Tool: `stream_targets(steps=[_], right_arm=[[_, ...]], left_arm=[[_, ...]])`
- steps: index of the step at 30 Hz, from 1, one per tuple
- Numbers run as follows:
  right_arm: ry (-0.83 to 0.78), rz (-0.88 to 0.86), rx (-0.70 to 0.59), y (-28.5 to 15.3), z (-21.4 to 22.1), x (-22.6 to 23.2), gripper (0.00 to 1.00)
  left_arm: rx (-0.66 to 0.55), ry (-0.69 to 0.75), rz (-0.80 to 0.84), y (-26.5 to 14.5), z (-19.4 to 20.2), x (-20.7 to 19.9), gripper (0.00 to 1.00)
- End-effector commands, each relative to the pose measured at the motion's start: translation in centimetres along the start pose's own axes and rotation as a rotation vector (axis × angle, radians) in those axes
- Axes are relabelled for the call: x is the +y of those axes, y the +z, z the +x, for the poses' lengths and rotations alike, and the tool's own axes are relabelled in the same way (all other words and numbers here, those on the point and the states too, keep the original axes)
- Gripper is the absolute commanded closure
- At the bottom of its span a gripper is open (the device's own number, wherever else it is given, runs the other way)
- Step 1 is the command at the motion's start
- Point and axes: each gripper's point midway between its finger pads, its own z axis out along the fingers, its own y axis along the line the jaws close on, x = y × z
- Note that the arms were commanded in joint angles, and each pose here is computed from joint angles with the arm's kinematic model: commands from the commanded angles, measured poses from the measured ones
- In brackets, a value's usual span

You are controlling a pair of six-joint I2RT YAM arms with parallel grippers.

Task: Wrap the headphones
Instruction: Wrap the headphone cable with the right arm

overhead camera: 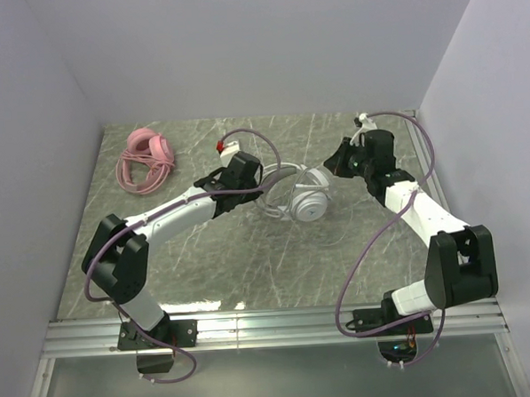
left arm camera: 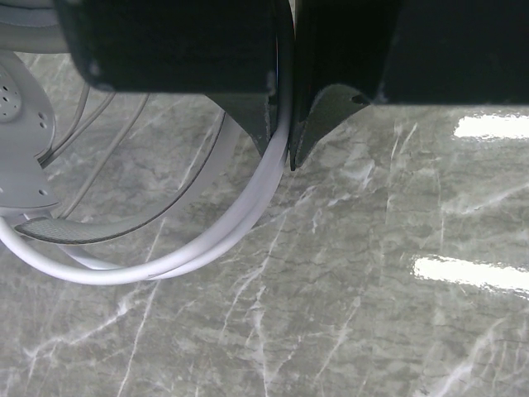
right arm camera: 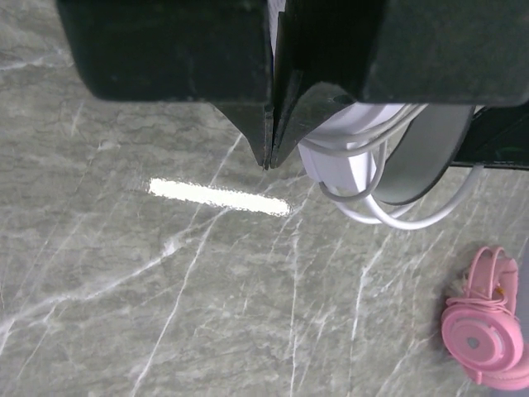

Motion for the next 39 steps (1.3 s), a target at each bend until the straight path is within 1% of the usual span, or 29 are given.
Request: stream_targets(steps=[1,5,6,7,10,14,15,16,17,21,25,28,33,38,39], right_arm=[[-0.016,-0.037,-0.065,0.1,-1.8,0.9,0.98],[0.005,-0.018,-0.075,-0.1,-2.0,0.6,0.94],[0.014,-0.007,-0.08,-0.2,-2.2,0.4,0.92],[0.018,-0.005,-0.086,-0.5,-2.4,0.5,0.86],[0.027,0.008,-0.122,-1.9,-3.3,0.5,0.78],[0.003,0.004,-0.175,-4.9,-4.2,1.0,0.71],[-0.004,0.0,-0.18,-5.4,-4.1,1.1,0.66],[-0.004,0.009,-0.175,-5.8,-3.6,0.9,0.64],[-0.023,0.004,-0.205,-6.8,-4.1,1.3,0.63],[-0.044,-0.014,-0.2,-8.3,-2.8,1.6,0.6],[-0.07,-0.1,-0.165,-8.9,-1.0,2.8,0.56],[-0.09,-0.087,-0.129,-8.4,0.3,2.3,0.54],[-0.113,-0.062,-0.103,-7.7,1.5,2.0,0.53],[-0.115,-0.039,-0.072,-6.6,2.2,1.3,0.53],[-0.116,-0.035,-0.075,-6.6,2.2,1.3,0.55]], left_arm=[[-0.079,-0.095,0.175,-2.9,-4.5,-4.3,1.0],[-0.081,-0.089,0.159,-3.0,-4.6,-4.0,1.0],[-0.083,-0.09,0.154,-3.0,-4.7,-3.9,1.0],[-0.089,-0.088,0.145,-2.9,-4.8,-3.7,1.0],[-0.093,-0.092,0.132,-2.8,-5.1,-3.2,1.0],[-0.101,-0.094,0.117,-2.5,-5.6,-2.8,1.0],[-0.101,-0.091,0.113,-2.4,-5.7,-2.7,1.0],[-0.105,-0.094,0.105,-2.3,-5.9,-2.4,1.0],[-0.109,-0.093,0.101,-2.2,-6.2,-2.4,1.0],[-0.116,-0.087,0.088,-2.0,-6.8,-2.1,1.0],[-0.12,-0.092,0.09,-2.1,-7.4,-2.0,1.0],[-0.121,-0.095,0.095,-2.3,-7.8,-2.1,1.0],[-0.126,-0.092,0.103,-2.8,-8.3,-2.2,1.0],[-0.126,-0.092,0.114,-3.2,-8.4,-2.4,1.0],[-0.126,-0.091,0.118,-3.3,-8.5,-2.5,1.0]])
